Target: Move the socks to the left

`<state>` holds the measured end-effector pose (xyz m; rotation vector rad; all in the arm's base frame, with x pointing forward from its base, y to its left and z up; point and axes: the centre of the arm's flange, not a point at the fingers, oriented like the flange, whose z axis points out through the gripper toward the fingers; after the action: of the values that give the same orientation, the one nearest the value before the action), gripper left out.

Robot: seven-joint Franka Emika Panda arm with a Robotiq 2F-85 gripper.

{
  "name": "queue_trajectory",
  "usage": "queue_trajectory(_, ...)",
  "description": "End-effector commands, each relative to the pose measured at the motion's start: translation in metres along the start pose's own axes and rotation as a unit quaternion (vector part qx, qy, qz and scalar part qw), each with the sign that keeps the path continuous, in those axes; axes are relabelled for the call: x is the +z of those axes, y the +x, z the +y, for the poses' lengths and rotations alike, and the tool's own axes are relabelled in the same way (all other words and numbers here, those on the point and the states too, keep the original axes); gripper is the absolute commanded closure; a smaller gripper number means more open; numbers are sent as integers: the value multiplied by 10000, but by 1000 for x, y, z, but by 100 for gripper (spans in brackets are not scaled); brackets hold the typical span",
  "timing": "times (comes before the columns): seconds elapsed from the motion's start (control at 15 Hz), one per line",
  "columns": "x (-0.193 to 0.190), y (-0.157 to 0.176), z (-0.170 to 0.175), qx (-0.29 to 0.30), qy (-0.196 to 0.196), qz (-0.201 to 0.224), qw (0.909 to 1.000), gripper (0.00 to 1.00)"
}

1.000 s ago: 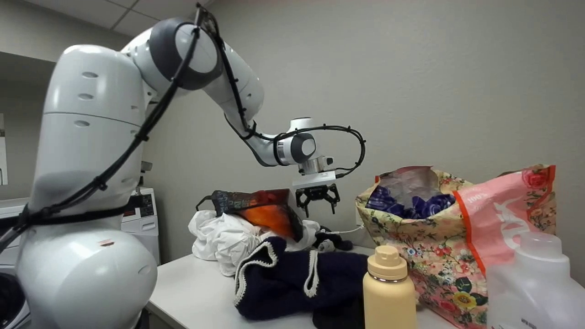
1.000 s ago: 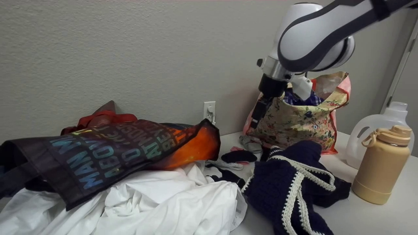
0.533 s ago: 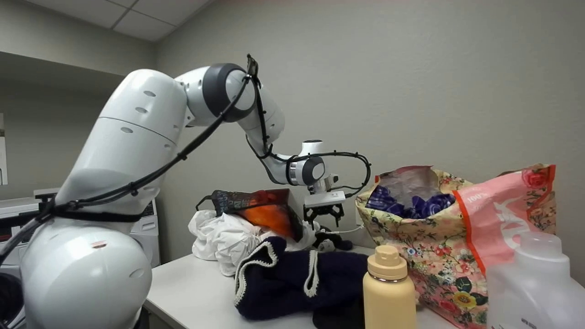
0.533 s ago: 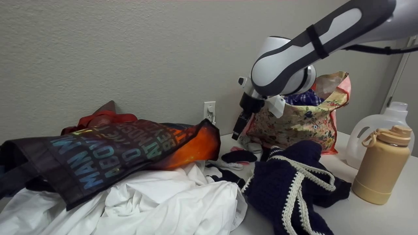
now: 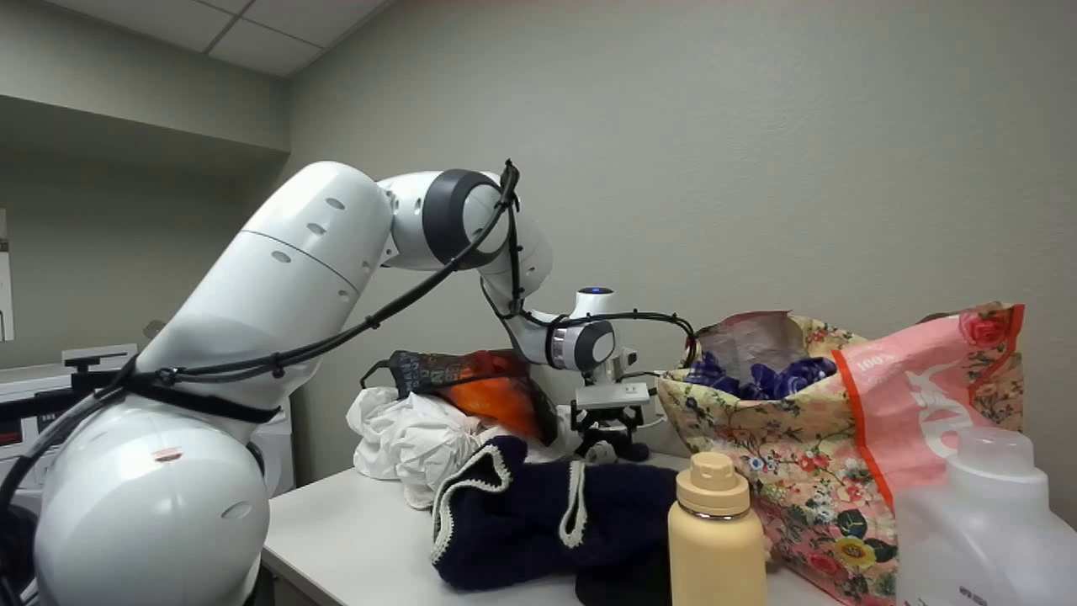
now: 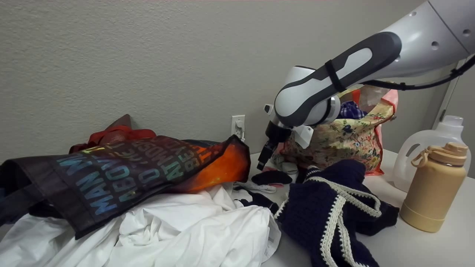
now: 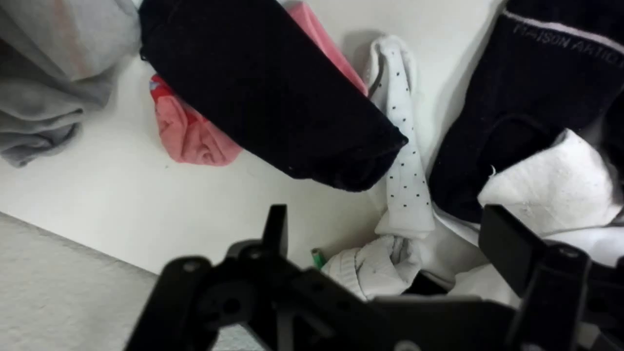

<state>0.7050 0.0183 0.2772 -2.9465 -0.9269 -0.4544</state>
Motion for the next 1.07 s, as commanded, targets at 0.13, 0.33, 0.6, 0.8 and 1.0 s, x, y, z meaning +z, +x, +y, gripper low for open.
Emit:
queue_trajectory(0.13,40,-1,1,18,257,-17,9997,0)
queue_trajectory(0.33,61,-11,-9,21,420,-218,9989,0)
queue_trajectory(0.6,82,-23,-21,81,426,-321,9985,0)
queue_trajectory(0.8,88,-23,-27,248,192,-225,9993,0)
queue_trajectory(1.0,89,-21,-35,364,45,-127,9992,35)
